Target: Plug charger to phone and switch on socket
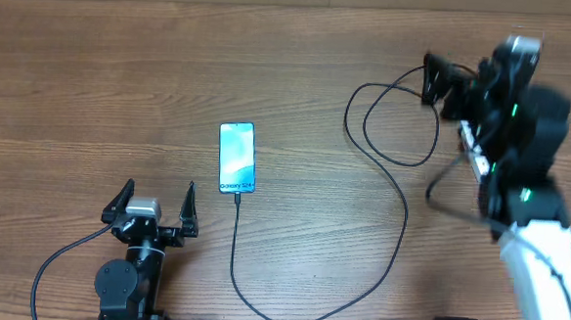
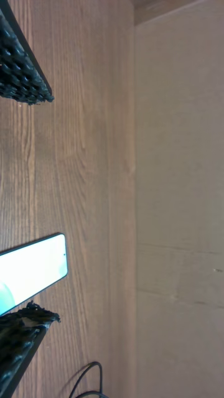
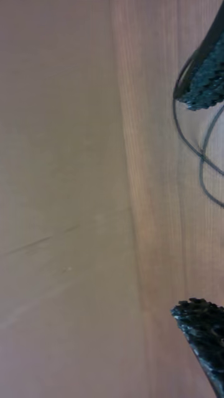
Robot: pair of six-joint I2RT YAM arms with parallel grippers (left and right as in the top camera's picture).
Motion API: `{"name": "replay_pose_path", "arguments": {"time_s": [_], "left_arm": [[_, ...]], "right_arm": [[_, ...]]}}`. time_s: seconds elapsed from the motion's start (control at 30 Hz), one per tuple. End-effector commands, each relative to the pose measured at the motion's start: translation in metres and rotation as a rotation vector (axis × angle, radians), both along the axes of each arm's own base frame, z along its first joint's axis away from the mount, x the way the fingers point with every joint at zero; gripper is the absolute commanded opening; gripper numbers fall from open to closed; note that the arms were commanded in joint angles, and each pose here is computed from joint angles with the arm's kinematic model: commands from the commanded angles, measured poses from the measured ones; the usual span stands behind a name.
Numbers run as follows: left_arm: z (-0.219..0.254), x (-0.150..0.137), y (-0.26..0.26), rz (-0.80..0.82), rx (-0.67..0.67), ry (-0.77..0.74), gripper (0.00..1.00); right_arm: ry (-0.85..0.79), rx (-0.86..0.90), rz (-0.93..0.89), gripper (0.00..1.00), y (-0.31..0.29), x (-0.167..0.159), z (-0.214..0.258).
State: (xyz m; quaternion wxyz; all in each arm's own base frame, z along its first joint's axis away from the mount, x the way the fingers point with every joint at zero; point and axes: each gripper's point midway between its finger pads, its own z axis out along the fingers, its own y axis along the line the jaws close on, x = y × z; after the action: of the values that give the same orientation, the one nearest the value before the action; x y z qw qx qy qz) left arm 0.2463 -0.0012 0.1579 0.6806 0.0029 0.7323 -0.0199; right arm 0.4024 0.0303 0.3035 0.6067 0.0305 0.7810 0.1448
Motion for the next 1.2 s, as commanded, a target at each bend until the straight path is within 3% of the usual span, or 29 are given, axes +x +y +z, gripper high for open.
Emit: {"name": "replay_pose_path", "arguments": {"time_s": [0.0, 0.17, 0.43, 0.9, 1.17], "left_arm": [[-0.001, 0.0, 0.003, 0.014, 0.009, -0.002, 0.99], [-0.001, 0.0, 0.003, 0.014, 0.009, -0.002, 1.0], [-0.001, 0.0, 0.003, 0.014, 0.009, -0.002, 1.0], [-0.001, 0.0, 0.003, 0.014, 0.009, -0.002, 1.0], [-0.001, 0.0, 0.003, 0.014, 0.009, -0.002, 0.99]], "right_arm": [[-0.082, -0.02, -0.001, 1.0, 0.0, -0.032, -0.009], [-0.151, -0.159, 0.011, 1.0, -0.001, -0.083, -0.041], [-0.219, -0.166, -0.043, 1.0, -0.009, -0.124, -0.069], [-0.206, -0.169, -0.062, 1.0, -0.013, -0.152, -0.126], [-0.177, -0.174, -0.085, 1.0, -0.017, -0.16, -0.135]]}}
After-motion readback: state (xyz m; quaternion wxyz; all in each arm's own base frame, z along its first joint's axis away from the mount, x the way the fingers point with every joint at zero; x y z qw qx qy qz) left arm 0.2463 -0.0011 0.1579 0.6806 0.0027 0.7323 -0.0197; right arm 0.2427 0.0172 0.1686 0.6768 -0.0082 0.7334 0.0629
